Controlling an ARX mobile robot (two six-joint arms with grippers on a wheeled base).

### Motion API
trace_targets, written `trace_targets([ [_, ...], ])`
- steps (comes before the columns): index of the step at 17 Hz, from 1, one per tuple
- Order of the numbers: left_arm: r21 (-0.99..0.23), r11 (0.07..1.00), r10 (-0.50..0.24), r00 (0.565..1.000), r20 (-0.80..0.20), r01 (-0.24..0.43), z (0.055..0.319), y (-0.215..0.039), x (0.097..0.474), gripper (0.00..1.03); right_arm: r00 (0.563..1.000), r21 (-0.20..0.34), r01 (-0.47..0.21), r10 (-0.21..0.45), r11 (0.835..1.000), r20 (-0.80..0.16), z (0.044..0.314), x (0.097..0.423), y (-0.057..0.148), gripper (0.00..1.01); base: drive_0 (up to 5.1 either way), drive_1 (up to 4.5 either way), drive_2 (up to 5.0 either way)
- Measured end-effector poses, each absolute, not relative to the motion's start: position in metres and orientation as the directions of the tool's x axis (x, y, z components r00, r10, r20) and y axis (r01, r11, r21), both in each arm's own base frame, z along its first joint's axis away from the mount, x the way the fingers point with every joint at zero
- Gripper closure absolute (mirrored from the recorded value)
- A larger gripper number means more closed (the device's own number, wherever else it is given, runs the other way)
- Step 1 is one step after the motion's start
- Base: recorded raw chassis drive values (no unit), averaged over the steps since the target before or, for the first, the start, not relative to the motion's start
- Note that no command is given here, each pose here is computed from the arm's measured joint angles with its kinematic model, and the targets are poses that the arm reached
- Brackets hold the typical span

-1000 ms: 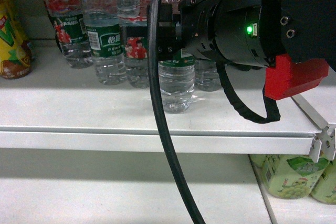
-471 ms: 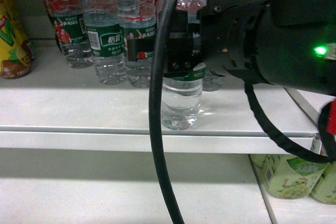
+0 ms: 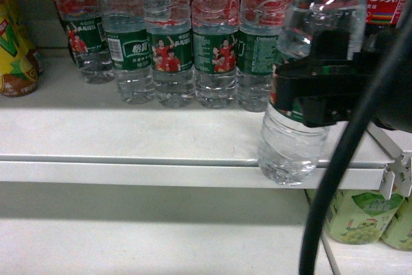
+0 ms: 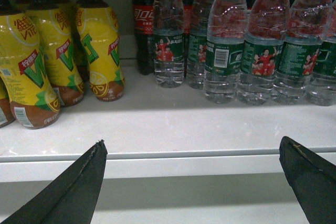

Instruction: Move water from second to third shelf

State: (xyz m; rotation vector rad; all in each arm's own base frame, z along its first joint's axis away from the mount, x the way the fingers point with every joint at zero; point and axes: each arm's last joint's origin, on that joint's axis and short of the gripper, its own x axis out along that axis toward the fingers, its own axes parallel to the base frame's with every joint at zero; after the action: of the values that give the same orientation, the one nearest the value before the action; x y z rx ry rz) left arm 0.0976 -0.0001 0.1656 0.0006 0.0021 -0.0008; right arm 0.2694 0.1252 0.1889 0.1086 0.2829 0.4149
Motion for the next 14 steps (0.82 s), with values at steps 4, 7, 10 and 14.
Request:
trace_targets([
  [4,0.001,1.000,-0.001,1.000,-0.002,0.001,0.166,0.000,0.098,0.05,0.912,0.147,-0.305,0.333,0.941,-0.240,0.188,0.241,0.086,0.61,0.0,0.00,0.0],
  [7,0.001,1.000,-0.001,1.000,-0.002,0.001,0.166,0.000,0.098,0.05,0.943,0.137,-0.249,0.272,0.959,-0.193,0.194,0.217,0.059,0.61,0.0,0.00,0.0],
  [10,0.001,1.000,-0.001,1.000,-0.002,0.001,0.166,0.000,0.098,0.05,0.960,0.141,-0.201,0.224,0.969,-0.169,0.203,0.192,0.039,0.61,0.0,0.00,0.0],
  [14,0.001,1.000,-0.001,1.000,-0.002,0.001,0.166,0.000,0.098,0.05,0.979,0.147,-0.164,0.179,0.975,-0.097,0.217,0.162,0.026,0.61,0.0,0.00,0.0],
])
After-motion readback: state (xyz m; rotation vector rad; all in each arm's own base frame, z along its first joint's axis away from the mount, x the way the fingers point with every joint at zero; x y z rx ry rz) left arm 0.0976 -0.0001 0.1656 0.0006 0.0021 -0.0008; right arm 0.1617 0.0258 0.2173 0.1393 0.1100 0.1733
